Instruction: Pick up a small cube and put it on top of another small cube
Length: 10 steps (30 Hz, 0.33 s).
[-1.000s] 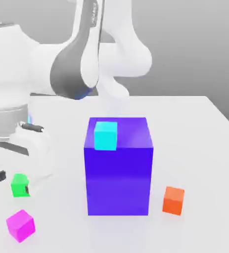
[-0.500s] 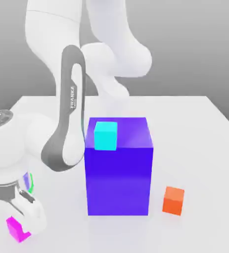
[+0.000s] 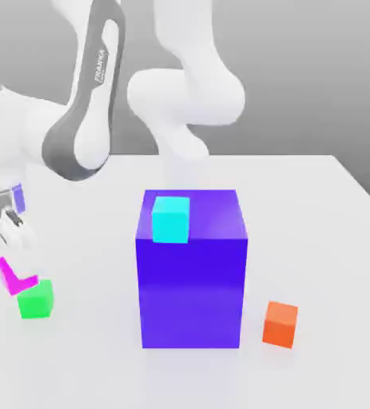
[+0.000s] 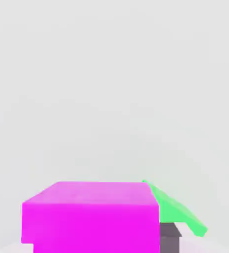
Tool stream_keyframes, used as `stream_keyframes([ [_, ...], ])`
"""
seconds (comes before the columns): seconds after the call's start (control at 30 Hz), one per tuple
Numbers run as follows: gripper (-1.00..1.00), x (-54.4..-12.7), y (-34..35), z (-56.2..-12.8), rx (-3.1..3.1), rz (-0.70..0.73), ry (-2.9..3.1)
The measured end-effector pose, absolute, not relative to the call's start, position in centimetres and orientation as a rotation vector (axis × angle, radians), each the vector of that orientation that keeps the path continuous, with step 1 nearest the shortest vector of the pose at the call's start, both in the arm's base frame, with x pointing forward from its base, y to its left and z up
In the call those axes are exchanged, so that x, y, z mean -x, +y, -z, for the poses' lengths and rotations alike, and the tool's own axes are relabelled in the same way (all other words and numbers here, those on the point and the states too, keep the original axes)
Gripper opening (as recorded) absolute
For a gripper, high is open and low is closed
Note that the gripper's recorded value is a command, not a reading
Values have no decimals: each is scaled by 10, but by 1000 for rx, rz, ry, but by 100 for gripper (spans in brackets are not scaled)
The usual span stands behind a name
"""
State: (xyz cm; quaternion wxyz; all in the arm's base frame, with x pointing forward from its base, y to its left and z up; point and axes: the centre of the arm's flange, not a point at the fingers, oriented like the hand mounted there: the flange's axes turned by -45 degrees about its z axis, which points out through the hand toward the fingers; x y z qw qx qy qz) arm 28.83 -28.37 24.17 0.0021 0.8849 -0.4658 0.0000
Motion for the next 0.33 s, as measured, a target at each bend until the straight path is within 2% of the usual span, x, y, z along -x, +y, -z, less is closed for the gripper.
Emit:
stream_keyframes([
  [0.2,-100,-284,-278,-194,-2783,-4,-1462],
  [0.23,100,-283,-278,-184,-2781,-2,-1465],
  [0.33,100,-283,-278,-184,-2781,-2,-1465],
])
